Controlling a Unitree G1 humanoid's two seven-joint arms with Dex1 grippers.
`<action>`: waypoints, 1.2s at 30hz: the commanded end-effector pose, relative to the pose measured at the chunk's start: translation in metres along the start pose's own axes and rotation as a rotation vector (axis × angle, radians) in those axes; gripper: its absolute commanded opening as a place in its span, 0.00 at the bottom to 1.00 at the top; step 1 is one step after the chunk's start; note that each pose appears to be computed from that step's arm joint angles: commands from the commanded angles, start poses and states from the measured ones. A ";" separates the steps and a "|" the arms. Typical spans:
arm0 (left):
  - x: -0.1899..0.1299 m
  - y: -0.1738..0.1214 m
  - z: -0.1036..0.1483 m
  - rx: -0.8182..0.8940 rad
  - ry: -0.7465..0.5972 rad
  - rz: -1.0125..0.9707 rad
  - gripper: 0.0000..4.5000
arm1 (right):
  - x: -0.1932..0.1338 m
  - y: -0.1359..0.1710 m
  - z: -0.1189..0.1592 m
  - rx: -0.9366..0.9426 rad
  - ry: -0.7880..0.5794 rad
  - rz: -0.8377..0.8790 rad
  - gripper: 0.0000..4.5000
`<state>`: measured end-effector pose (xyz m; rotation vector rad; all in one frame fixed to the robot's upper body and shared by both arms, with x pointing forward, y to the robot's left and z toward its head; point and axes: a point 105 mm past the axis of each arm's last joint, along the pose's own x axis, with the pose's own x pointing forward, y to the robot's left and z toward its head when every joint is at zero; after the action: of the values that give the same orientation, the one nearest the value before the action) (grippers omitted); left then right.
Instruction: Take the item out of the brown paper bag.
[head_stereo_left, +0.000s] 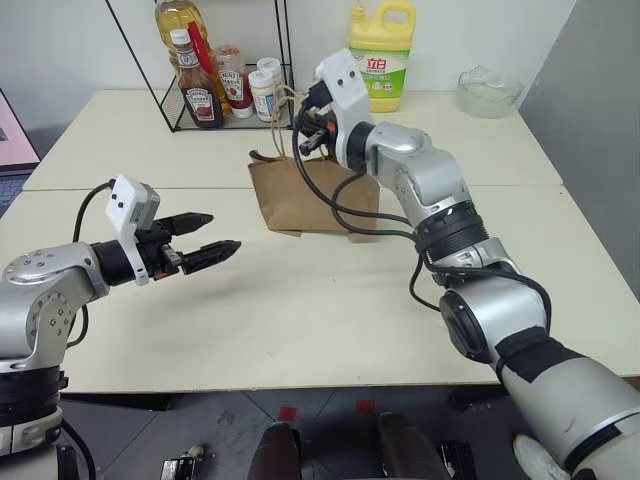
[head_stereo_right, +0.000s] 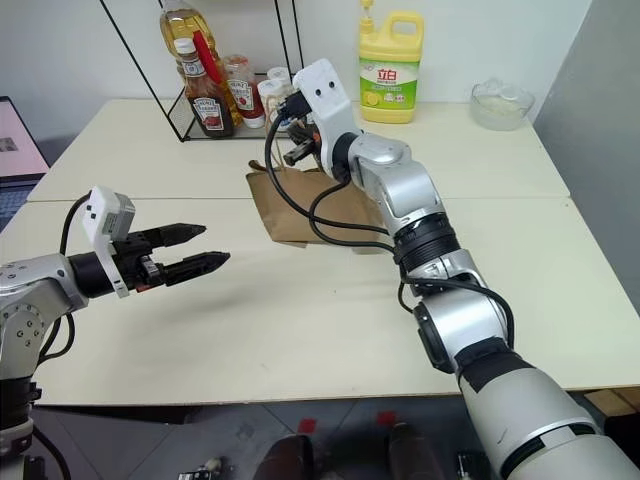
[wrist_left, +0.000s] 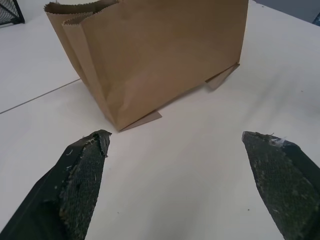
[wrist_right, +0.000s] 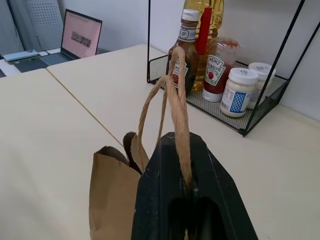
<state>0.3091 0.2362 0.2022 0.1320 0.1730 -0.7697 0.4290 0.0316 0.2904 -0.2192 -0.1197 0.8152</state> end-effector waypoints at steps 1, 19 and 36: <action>0.001 -0.004 0.014 0.051 -0.029 -0.015 1.00 | 0.000 -0.006 0.021 -0.048 -0.068 -0.021 0.01; 0.009 -0.007 0.014 0.062 -0.032 -0.035 1.00 | 0.001 -0.014 0.020 -0.121 -0.093 -0.044 0.01; 0.014 -0.005 0.013 0.070 -0.040 -0.042 1.00 | 0.000 -0.014 0.021 -0.201 -0.105 -0.031 0.01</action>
<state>0.3164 0.2230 0.2014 0.1498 0.1529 -0.8130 0.4417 0.0215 0.2859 -0.3406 -0.2095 0.7755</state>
